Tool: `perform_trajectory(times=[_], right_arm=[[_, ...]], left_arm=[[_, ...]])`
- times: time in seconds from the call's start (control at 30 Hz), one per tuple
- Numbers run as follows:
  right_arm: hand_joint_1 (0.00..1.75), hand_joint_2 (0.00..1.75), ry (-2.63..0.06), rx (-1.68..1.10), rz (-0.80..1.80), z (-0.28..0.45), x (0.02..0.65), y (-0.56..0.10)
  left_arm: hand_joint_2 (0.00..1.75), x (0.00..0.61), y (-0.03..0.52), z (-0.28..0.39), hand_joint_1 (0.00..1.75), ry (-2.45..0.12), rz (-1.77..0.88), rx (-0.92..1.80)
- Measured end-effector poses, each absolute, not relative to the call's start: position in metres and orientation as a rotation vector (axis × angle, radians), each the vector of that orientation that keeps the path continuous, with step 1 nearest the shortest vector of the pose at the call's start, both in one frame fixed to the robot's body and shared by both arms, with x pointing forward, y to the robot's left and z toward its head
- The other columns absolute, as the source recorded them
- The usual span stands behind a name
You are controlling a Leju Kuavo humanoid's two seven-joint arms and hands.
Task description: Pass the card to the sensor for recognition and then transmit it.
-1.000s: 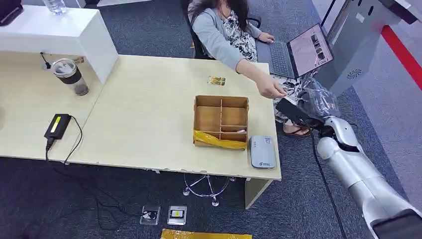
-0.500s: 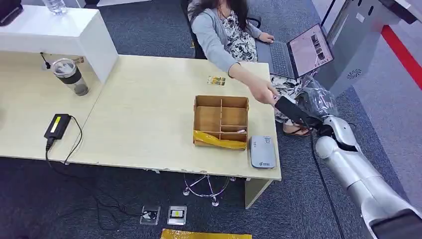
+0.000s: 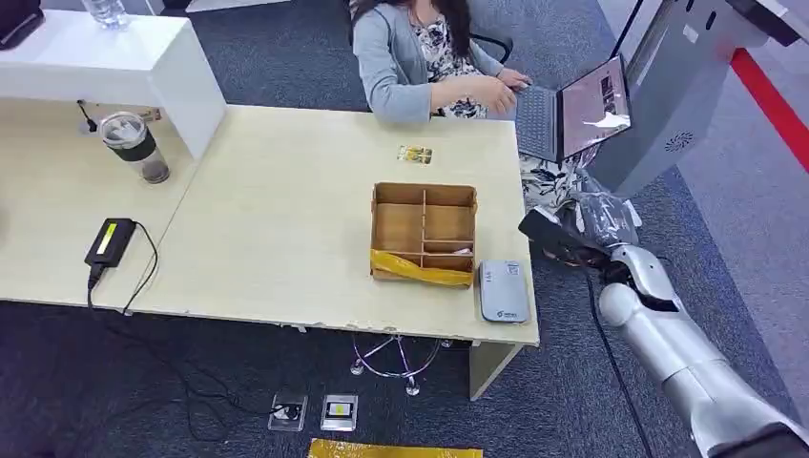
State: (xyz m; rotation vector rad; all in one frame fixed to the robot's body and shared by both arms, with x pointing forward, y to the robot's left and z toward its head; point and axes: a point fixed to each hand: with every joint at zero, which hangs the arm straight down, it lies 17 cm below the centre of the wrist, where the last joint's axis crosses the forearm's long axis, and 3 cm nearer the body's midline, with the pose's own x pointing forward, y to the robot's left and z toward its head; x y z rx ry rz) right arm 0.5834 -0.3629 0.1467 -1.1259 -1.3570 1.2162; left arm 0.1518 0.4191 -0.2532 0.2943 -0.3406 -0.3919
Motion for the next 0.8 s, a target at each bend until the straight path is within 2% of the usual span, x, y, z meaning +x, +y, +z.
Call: perform_trajectory(times=[0.8], right_arm=[[1.75, 1.75, -1.336, -0.98, 1.26, 0.085, 0.541, -0.334]], left_arm=[[0.0, 0.152, 0.418, -0.254, 0.0, -0.342, -0.382, 0.301]])
